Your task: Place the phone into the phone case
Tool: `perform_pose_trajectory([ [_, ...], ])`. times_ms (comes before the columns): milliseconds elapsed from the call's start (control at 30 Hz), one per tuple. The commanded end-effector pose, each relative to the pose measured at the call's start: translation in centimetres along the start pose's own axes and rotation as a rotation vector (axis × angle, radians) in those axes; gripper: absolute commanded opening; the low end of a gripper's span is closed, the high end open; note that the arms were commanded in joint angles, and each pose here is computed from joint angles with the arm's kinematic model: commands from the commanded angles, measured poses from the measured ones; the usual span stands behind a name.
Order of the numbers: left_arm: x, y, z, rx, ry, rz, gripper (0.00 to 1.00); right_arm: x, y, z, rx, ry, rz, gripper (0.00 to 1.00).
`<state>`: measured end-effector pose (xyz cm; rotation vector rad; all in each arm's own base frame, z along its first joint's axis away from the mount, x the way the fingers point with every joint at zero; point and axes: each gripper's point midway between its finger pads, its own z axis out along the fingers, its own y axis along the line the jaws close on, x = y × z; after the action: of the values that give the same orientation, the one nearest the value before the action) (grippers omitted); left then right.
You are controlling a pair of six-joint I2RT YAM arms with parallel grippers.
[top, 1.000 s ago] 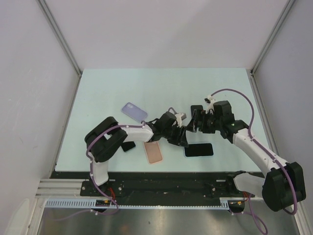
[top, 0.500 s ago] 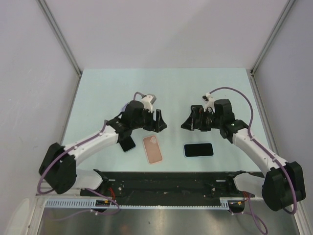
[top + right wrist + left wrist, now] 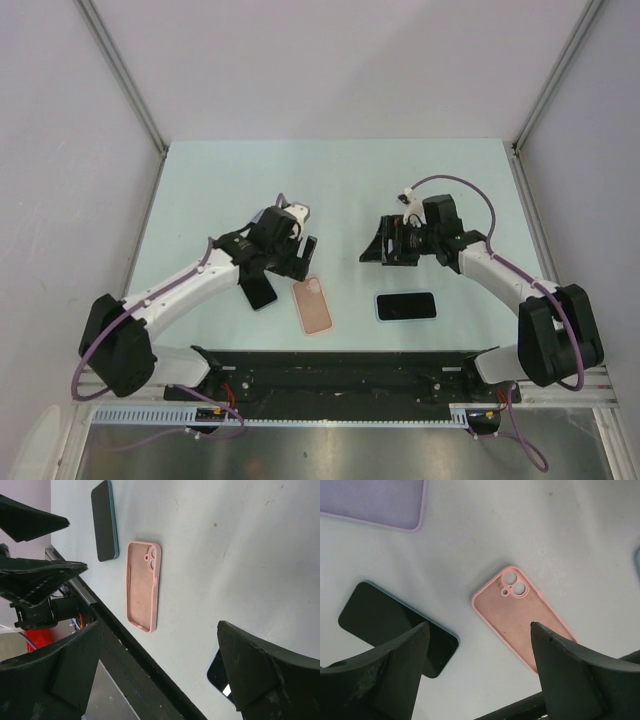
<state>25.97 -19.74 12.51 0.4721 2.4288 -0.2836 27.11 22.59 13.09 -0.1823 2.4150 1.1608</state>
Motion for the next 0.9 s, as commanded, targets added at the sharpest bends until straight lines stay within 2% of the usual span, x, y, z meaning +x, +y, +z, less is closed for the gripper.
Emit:
perform_pose_trajectory([
  [0,1.6,1.6,1.0,-0.052,0.123,0.134,0.87,-1.7,0.8,-0.1,-0.020,-0.010,-0.052,1.00],
  [300,1.7,-0.9,5.7,0.077,0.245,0.230,0.75,-0.6,-1.0,1.2,0.011,0.050,-0.002,1.00],
  [433,2.8,-1.6,8.0,0.128,0.319,0.269,0.63,-0.5,-0.9,1.5,-0.005,0.058,0.007,1.00],
  [800,4.8,-2.0,10.1,0.157,0.400,0.272,0.47,-0.8,-2.0,1.4,0.029,0.049,0.022,1.00],
  [867,5.0,-2.0,10.4,0.157,0.415,0.265,0.38,-0.7,-2.0,1.5,0.026,0.051,0.019,1.00],
])
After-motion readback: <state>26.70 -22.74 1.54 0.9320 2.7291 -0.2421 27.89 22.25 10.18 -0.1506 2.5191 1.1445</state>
